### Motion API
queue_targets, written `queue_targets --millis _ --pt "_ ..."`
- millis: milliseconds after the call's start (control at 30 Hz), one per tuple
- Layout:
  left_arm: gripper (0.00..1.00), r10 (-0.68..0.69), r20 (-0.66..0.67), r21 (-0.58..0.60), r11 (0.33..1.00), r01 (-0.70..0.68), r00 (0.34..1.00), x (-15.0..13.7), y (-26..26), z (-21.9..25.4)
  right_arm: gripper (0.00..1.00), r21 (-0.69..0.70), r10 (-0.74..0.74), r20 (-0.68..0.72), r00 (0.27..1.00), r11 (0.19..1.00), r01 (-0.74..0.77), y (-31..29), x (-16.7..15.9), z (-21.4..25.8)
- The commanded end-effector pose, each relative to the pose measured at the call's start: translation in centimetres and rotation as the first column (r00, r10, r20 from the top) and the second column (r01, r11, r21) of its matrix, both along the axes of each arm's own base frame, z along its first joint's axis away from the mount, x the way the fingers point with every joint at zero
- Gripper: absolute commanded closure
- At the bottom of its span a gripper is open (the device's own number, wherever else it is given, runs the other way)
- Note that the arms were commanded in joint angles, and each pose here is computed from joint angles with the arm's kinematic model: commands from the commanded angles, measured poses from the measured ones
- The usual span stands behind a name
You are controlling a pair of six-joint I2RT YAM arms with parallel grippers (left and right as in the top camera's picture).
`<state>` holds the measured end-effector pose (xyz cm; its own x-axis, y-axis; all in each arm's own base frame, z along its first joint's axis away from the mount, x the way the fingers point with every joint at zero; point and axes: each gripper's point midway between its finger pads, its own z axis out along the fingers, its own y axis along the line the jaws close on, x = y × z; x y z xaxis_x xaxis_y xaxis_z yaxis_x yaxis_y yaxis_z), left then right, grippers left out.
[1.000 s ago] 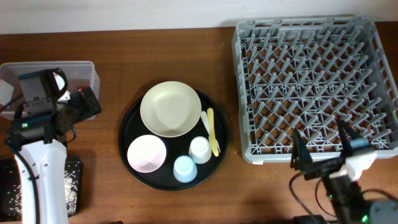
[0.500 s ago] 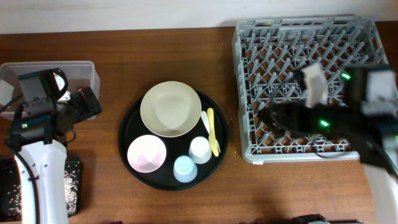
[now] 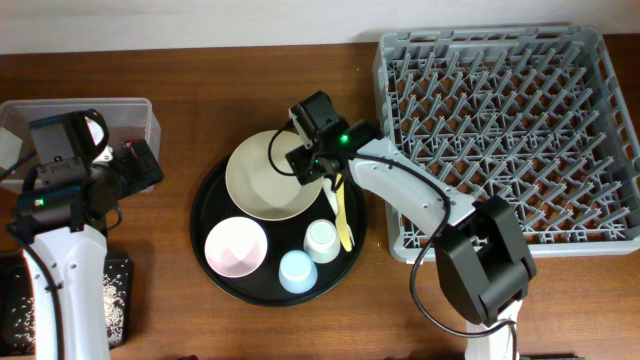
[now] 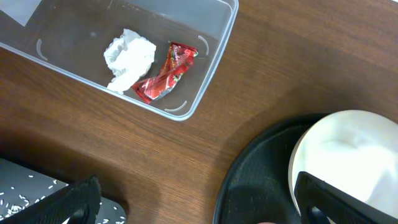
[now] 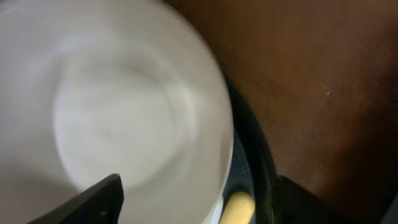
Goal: Sort waste into correct bins and load items into the dishwasher rack
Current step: 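Reach the right gripper to the beige plate rim and grasp it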
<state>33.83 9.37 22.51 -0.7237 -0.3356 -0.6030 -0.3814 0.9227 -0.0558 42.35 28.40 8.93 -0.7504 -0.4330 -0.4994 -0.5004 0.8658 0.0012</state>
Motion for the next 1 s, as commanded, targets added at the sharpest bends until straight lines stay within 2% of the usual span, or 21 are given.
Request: queue_targets --millis 0,133,167,300,433,667,767,900,967 --pt "0.01 0.0 0.019 0.009 1.0 0.0 1.0 0.0 0.1 0.7 0.27 0.013 -0.011 0.064 0.998 1.0 0.01 0.3 1.6 0.4" --pt "0.01 0.0 0.019 0.009 1.0 0.0 1.0 0.0 0.1 0.7 0.4 -0.009 -0.034 0.033 0.999 0.999 0.035 -0.3 3.1 -4.1" --pt "0.01 0.0 0.019 0.009 1.0 0.0 1.0 0.0 0.1 0.7 0.47 -0.018 -0.048 0.022 0.999 0.999 0.049 -0.9 3.6 -5.4" --pt "0.01 0.0 0.019 0.009 1.0 0.0 1.0 0.0 0.1 0.7 0.49 -0.021 -0.079 0.016 0.997 0.997 0.08 -2.3 4.5 -6.0" --pt "0.01 0.0 0.019 0.009 1.0 0.0 1.0 0.0 0.1 0.7 0.6 0.02 -0.041 -0.02 0.999 0.999 0.041 -1.1 3.6 -6.0" --pt "0.01 0.0 0.019 0.009 1.0 0.0 1.0 0.0 0.1 0.7 0.64 0.039 -0.043 0.014 0.999 0.998 0.042 -1.0 3.9 -4.0" --pt "0.01 0.0 0.019 0.009 1.0 0.0 1.0 0.0 0.1 0.7 0.69 0.031 -0.041 0.002 0.999 0.999 0.041 -1.1 3.6 -4.1" --pt "0.01 0.0 0.019 0.009 1.0 0.0 1.0 0.0 0.1 0.7 0.7 0.022 -0.041 -0.013 0.999 0.999 0.041 -1.3 3.3 -4.2" --pt "0.01 0.0 0.019 0.009 1.0 0.0 1.0 0.0 0.1 0.7 0.65 0.028 -0.041 -0.004 0.999 0.999 0.041 -1.3 3.3 -3.7"
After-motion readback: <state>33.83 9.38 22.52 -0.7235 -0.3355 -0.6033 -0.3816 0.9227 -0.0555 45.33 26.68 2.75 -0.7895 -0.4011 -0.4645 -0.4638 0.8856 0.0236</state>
